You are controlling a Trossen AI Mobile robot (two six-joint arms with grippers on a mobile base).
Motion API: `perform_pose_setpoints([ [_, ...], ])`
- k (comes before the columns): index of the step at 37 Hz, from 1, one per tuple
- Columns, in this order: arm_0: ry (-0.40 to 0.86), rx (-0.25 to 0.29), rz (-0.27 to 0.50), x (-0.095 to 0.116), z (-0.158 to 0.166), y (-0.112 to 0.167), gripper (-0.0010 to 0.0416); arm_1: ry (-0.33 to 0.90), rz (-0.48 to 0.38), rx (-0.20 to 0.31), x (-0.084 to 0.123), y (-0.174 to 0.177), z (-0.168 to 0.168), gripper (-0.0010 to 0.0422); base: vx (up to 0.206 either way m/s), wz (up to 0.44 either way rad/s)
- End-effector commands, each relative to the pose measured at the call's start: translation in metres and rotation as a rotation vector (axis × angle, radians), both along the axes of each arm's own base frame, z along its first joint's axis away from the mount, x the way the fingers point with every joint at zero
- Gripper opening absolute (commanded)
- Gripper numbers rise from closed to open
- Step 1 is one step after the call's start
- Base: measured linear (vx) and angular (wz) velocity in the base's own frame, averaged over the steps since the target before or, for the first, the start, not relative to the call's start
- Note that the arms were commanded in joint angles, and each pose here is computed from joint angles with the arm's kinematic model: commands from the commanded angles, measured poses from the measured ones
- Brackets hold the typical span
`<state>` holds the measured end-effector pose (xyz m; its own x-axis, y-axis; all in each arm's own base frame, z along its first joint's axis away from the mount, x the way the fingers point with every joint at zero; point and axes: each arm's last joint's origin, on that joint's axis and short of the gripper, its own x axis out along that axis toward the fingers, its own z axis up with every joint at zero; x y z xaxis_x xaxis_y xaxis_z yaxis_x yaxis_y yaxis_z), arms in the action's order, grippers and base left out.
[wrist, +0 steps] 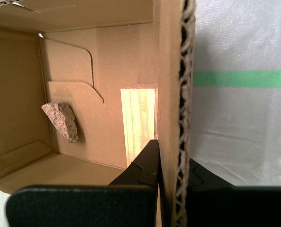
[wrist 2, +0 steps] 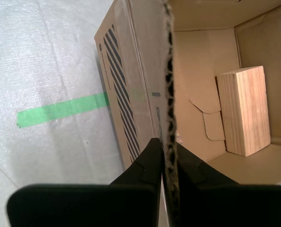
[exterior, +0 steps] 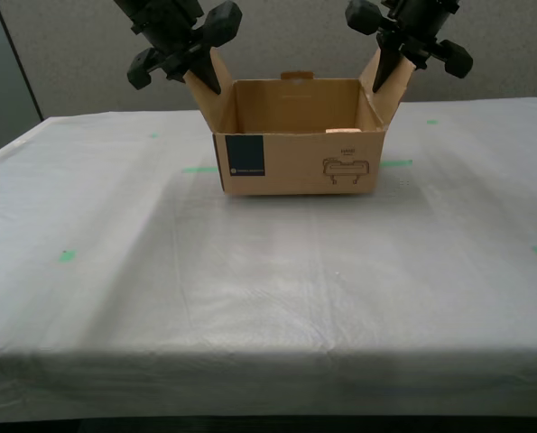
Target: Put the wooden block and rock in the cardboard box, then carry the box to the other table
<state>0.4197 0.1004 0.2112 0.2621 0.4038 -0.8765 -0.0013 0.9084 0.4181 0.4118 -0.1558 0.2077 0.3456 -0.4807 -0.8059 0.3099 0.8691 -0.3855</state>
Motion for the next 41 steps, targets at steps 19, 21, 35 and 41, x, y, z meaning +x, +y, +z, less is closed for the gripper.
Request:
perform_pose_setpoints([
  [19, -0.034, -0.009, 0.016, 0.0018, 0.0045, -0.0005, 0.0003, -0.035, 0.006, -0.008, 0.0013, -0.0009, 0.0047, 0.0017, -0.001, -0.053],
  [21, -0.035, -0.013, 0.015, 0.0019, 0.0045, -0.0006, 0.0005, -0.034, 0.007, -0.009, 0.0012, -0.0011, 0.0047, 0.0034, -0.002, -0.136],
  [35, -0.044, -0.055, -0.001, 0.0023, 0.0041, -0.0018, 0.0100, -0.007, 0.052, -0.030, 0.0011, -0.0016, 0.0047, 0.0165, 0.000, -0.113],
  [41, -0.044, -0.055, -0.002, 0.0023, 0.0041, -0.0018, 0.0174, -0.010, 0.052, -0.030, 0.0014, -0.0015, 0.0049, 0.0216, 0.000, 0.000],
])
